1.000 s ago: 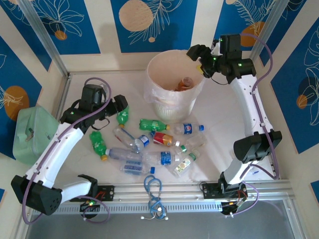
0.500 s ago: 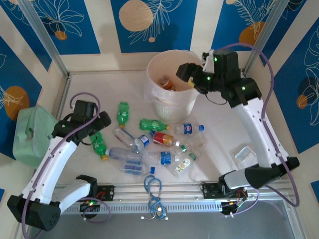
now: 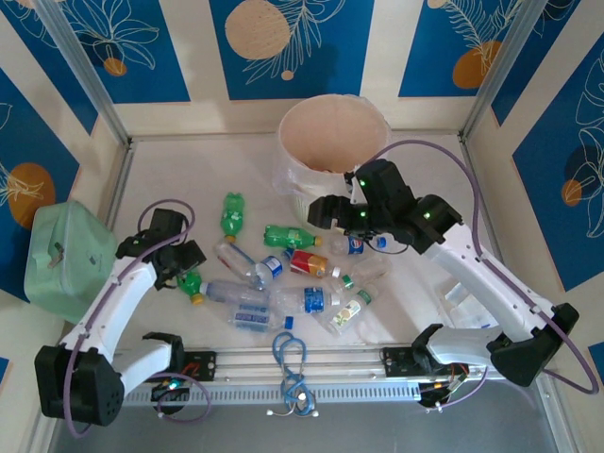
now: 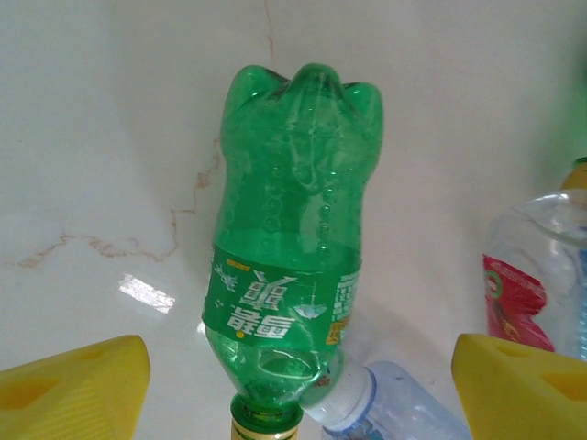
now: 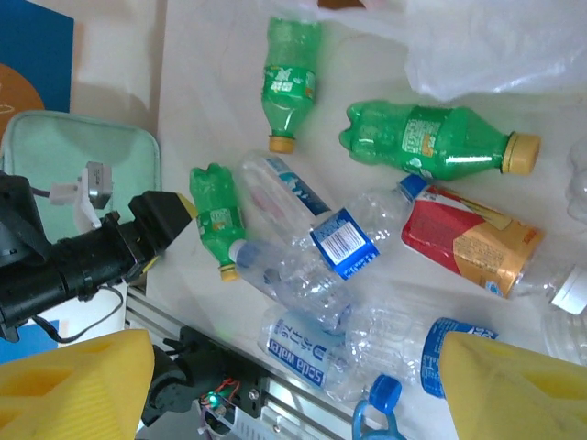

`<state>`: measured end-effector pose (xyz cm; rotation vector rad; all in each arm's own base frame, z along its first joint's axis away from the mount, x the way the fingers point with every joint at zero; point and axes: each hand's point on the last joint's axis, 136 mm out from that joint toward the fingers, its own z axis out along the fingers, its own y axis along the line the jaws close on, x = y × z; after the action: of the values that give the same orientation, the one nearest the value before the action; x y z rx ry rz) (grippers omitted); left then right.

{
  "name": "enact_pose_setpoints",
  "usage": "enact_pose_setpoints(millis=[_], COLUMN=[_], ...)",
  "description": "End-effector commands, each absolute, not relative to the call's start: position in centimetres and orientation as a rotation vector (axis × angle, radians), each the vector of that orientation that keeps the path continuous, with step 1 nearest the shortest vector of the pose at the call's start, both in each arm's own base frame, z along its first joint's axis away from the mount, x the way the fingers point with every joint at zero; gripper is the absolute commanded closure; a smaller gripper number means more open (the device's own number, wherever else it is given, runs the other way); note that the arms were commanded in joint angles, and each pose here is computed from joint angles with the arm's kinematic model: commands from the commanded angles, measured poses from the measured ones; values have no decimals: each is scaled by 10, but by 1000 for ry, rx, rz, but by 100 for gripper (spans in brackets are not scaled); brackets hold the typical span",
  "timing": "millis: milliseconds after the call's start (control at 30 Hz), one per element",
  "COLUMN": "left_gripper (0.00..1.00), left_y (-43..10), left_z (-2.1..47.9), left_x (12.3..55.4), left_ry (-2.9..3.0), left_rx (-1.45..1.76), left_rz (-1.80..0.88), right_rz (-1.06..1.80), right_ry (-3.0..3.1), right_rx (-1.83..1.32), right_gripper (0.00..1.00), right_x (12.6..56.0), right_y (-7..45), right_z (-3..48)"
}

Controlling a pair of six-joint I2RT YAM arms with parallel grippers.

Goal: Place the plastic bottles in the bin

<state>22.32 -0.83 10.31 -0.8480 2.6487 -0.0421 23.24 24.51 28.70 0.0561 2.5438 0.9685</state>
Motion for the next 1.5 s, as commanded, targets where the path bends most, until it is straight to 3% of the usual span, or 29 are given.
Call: enact_pose_setpoints(millis=[0, 333, 933, 1467], left_gripper=[15, 17, 22, 32], left_y=[-7, -10, 2, 5], left_z=[92, 61, 33, 42], left_x=[222, 224, 233, 235], left_ry=[2648, 2663, 2713, 2701], left_rx=[-917, -997, -1001, -960], left_rz=[-75, -147, -42, -24], right_rz=[992, 1007, 974, 991], right_ry=[2503, 2518, 2561, 2542], right_rx=[82, 65, 105, 178], right_gripper=[19, 19, 19, 19], right_x=[231, 232, 231, 237], right_y=[245, 252, 251, 237], right_z=[294, 292, 273, 276])
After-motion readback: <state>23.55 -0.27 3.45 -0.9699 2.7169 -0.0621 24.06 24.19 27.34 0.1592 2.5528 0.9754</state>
